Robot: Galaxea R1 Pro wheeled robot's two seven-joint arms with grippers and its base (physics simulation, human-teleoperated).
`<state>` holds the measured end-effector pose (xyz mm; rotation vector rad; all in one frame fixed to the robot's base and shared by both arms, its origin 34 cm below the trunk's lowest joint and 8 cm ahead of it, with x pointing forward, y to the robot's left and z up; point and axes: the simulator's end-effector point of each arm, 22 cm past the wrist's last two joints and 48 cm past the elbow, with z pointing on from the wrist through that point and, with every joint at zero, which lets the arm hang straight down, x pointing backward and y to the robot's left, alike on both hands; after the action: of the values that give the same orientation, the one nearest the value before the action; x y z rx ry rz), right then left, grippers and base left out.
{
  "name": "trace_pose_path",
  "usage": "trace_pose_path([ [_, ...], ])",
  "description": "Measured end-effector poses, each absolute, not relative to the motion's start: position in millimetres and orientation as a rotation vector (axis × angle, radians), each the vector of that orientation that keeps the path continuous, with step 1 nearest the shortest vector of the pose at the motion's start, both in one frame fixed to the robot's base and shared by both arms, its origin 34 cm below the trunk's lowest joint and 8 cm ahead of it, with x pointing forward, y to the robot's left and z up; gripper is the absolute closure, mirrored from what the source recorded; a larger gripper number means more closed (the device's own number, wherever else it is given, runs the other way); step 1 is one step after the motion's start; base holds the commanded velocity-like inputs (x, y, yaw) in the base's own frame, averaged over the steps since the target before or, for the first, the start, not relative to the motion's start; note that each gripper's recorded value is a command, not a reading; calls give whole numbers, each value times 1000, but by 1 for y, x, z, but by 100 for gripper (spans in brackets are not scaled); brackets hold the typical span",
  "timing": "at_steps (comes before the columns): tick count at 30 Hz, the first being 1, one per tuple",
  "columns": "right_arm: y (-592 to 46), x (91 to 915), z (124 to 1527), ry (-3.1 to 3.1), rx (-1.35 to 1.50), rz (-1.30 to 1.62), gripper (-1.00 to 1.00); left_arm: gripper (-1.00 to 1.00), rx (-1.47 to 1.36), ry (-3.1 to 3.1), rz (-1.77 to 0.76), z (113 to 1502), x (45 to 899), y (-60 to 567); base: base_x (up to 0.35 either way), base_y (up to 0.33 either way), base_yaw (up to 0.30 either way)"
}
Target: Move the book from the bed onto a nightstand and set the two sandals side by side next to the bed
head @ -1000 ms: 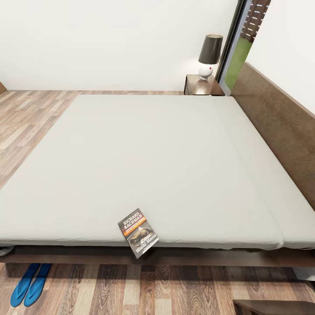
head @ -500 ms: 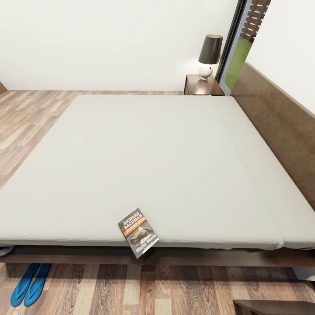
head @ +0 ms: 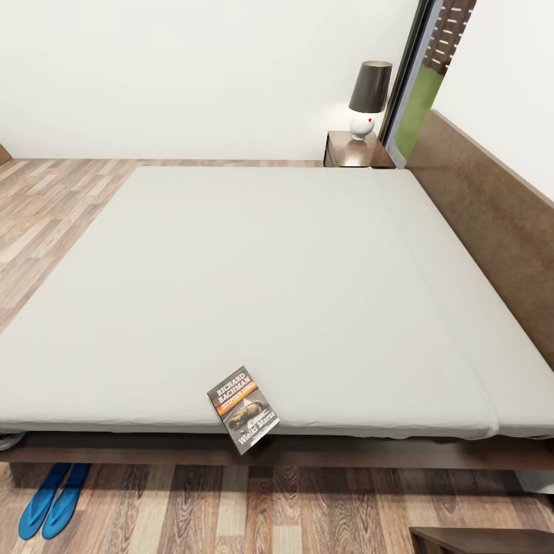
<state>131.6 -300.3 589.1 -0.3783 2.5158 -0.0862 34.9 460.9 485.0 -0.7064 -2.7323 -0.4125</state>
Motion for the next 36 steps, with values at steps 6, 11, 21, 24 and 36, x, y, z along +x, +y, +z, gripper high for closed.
trace_pose_path([
  [6, -298, 141, 587, 2528, -375, -32, -100, -100, -707, -2732, -411, 485, 35, 461, 0, 0, 0],
  [11, -291, 154, 589, 2508, -375, 6, -100, -100, -707, -2732, -411, 485, 35, 461, 0, 0, 0],
  [21, -294, 166, 585, 2539, -380, 32, -100, -100, -707, -2732, -411, 485, 35, 461, 0, 0, 0],
  [24, -292, 170, 585, 2542, -394, 56, -100, -100, -707, -2732, -411, 485, 35, 461, 0, 0, 0],
  [36, -296, 174, 580, 2599, -385, 79, -100, -100, -707, -2733, -411, 485, 35, 461, 0, 0, 0],
])
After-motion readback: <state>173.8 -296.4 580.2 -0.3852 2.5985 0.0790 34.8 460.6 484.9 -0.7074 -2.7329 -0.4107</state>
